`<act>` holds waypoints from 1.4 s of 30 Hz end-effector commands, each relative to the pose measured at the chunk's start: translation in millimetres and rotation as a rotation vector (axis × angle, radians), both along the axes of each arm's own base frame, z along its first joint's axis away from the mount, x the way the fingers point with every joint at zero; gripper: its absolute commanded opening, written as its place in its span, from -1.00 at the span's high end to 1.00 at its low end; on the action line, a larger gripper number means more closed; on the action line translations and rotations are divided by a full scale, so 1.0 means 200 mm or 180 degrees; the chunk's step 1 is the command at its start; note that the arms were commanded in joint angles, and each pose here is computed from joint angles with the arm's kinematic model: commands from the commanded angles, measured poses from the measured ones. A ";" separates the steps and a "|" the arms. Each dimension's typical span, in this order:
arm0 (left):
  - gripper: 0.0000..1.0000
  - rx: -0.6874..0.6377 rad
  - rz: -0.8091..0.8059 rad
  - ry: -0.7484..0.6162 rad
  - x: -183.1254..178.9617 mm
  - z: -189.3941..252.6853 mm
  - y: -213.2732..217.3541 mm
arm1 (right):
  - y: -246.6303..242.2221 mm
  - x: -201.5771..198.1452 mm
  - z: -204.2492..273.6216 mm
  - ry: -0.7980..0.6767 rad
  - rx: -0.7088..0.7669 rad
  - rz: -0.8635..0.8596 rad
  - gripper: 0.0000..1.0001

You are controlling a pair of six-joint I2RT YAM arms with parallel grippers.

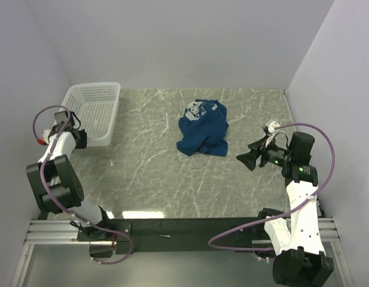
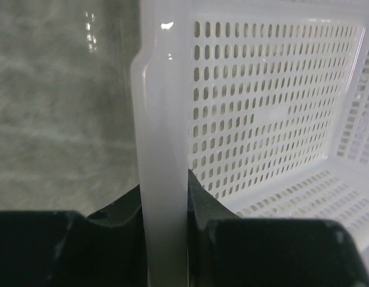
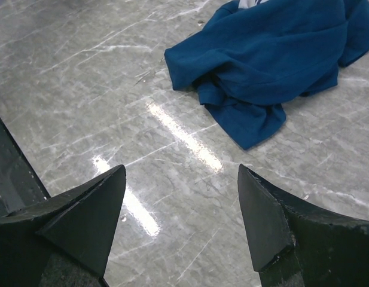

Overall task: Fold and stack the t-shirts
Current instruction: Flatten the tshirt out

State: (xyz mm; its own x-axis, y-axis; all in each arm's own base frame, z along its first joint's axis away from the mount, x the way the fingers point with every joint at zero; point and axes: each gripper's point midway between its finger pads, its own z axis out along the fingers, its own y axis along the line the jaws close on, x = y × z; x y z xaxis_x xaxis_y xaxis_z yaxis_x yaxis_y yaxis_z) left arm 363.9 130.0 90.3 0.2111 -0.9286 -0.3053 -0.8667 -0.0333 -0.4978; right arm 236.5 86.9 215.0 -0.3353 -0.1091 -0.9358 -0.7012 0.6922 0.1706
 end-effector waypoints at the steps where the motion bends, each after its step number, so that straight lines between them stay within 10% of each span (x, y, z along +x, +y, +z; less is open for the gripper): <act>1: 0.99 0.0189 -0.0075 -0.0446 0.26 0.19 0.12 | 0.00 0.01 0.05 -0.0098 0.0015 0.0048 -0.63; 4: 0.61 0.0096 -0.0212 -0.0470 0.35 0.18 0.11 | 0.00 0.01 0.04 -0.0071 0.0022 0.0051 -0.63; 10: -0.96 0.0298 -0.0637 -0.0667 0.39 0.33 0.11 | -0.01 0.01 0.02 -0.0033 -0.0001 0.0050 -0.63; 17: -0.98 0.1237 -0.2109 -0.1492 0.13 0.81 -0.20 | 0.00 0.00 -0.08 0.0203 -0.0042 0.0253 -0.62; 23: -0.99 0.1190 -0.3441 -0.2328 -0.21 0.84 -0.79 | 0.09 0.22 -0.17 0.0604 -0.0440 0.0113 -0.51; 32: -0.99 0.1373 -0.3902 -0.2037 -0.51 0.68 -0.93 | 0.65 0.63 -0.15 0.1171 -0.0330 -0.0589 -0.50; 42: -0.99 0.1724 -0.3845 -0.2379 -0.57 0.80 -0.95 | 0.67 0.80 -0.51 0.1658 -0.0601 -0.1456 -0.40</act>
State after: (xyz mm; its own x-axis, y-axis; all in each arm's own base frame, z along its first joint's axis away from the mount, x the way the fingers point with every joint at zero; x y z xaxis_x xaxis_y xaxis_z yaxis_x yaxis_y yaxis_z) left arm 246.9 -59.9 249.7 -0.3294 -0.4936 -0.8049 0.1802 0.8039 -0.5667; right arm 378.5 232.6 99.5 -0.8190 -0.0932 -0.5661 -0.3019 0.9091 0.2870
